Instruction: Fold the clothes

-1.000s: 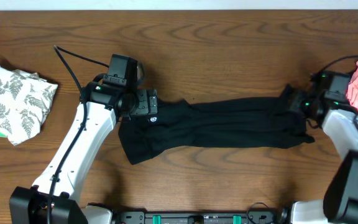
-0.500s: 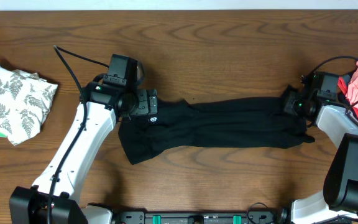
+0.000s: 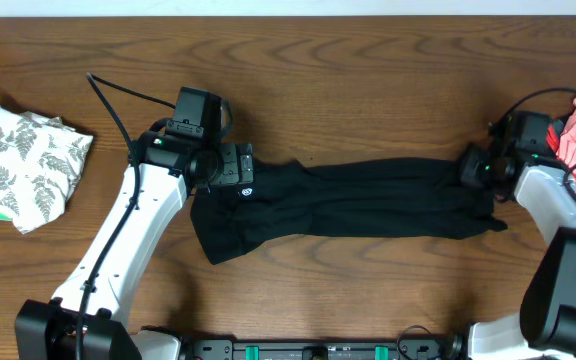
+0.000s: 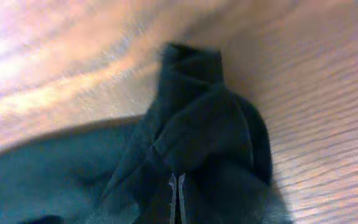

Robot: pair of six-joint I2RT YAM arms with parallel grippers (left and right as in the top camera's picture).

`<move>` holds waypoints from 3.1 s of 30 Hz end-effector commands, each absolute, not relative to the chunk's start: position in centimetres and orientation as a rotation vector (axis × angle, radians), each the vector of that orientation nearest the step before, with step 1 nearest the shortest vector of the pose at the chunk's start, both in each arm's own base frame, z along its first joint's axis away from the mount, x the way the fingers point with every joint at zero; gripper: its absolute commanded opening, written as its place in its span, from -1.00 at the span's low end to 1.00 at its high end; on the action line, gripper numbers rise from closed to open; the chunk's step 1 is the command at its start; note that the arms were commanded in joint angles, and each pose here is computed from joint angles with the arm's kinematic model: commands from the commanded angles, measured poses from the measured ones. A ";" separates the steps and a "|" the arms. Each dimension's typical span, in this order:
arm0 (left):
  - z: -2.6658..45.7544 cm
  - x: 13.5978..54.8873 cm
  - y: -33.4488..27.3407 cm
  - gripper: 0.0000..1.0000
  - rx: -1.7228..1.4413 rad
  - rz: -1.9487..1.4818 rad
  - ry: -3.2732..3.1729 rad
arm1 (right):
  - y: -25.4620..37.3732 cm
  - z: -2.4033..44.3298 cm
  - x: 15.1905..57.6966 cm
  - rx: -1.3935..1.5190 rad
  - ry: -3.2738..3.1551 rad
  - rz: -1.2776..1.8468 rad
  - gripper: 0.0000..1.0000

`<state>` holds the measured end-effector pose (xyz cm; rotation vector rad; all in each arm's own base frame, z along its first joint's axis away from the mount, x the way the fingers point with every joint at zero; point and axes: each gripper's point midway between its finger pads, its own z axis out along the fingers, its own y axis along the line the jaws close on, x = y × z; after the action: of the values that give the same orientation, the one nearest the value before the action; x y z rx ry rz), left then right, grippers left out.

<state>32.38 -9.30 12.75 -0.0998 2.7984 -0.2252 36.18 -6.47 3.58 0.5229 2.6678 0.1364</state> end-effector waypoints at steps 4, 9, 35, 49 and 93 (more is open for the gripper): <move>13.4 32.9 -9.1 0.96 -0.105 -0.219 2.776 | -7.0 5.1 34.3 0.658 2.700 0.072 -0.98; 13.4 32.9 -9.1 0.96 -0.105 -0.219 2.776 | -6.3 4.1 31.1 0.709 2.832 0.073 -0.97; 13.4 32.8 -9.1 0.96 -0.105 -0.218 2.780 | -10.5 3.3 26.9 1.139 2.806 0.109 0.31; 13.4 32.8 -9.1 0.96 -0.105 -0.218 2.780 | -8.7 2.4 25.8 1.206 2.646 0.711 0.52; 13.4 32.8 -9.1 0.96 -0.105 -0.218 2.780 | -12.1 6.3 32.4 0.919 2.346 0.584 -0.97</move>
<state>32.36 -9.29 12.74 -0.0999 2.7996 -0.2248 30.37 -9.89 2.57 1.0398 2.3843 0.7190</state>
